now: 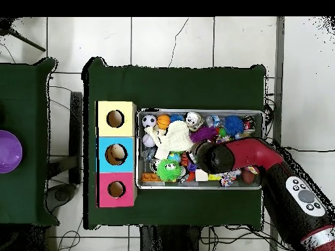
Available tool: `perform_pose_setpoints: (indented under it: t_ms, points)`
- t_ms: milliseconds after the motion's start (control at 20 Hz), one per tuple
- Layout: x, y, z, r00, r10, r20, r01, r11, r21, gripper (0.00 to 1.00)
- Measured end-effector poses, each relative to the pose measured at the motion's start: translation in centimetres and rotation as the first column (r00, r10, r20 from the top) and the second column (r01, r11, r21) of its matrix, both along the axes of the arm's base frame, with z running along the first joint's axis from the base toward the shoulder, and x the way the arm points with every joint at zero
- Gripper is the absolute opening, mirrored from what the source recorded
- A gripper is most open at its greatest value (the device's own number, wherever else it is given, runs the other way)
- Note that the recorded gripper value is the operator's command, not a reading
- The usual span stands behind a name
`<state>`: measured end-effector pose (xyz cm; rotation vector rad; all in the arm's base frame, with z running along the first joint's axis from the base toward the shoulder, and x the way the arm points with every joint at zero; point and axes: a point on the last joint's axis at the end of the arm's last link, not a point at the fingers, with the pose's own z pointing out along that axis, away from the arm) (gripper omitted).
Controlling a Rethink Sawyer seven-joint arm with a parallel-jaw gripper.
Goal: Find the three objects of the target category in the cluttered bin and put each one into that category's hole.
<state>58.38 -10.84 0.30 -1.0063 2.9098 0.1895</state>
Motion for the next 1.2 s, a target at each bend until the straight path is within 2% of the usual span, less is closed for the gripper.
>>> perform_pose_setpoints:
  t_ms: [750, 1200]
  points:
    - [0.8, -0.7, 0.6, 0.9998, -0.009, 0.015, 0.009, 0.9998, -0.018, 1.00]
    - [-0.6, -0.8, 1.4, 1.0000, -0.007, -0.006, 0.006, 0.9976, -0.069, 1.00]
